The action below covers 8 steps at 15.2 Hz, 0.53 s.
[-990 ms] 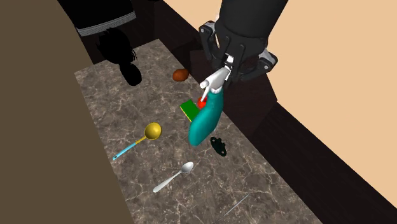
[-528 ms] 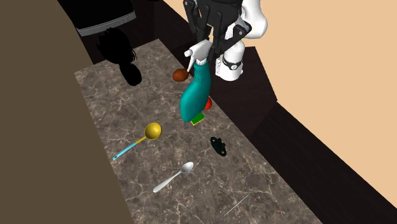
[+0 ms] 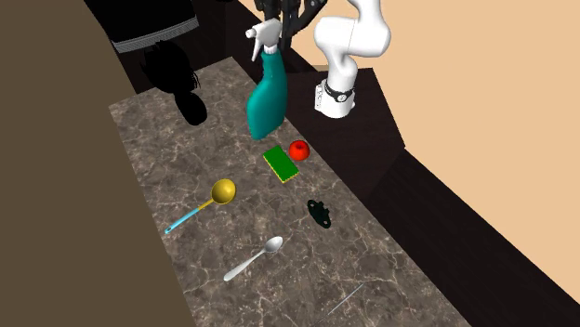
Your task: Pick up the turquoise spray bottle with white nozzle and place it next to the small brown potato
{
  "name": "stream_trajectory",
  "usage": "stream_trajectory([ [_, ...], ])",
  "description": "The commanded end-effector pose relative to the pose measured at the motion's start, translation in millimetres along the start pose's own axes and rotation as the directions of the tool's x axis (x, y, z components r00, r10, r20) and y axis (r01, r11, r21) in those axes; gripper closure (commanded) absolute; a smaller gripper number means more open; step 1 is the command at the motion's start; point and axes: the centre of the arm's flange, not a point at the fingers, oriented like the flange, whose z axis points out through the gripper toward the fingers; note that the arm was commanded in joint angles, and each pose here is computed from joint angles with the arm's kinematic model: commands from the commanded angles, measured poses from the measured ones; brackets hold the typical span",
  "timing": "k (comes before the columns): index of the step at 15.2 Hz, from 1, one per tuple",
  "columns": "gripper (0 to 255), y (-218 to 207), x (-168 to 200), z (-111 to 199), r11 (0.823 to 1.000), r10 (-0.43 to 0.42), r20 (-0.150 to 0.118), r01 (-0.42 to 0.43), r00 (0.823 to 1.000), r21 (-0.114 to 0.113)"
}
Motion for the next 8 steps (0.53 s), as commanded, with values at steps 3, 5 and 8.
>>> stream_trajectory([
  [3,255,46,-28,2,1.000,-0.001,0.000,0.001,1.000,0.000],
  [5,255,68,-42,3,1.000,-0.001,0.000,0.001,1.000,0.000],
  [8,255,102,-62,4,1.000,-0.001,0.000,0.001,1.000,0.000],
])
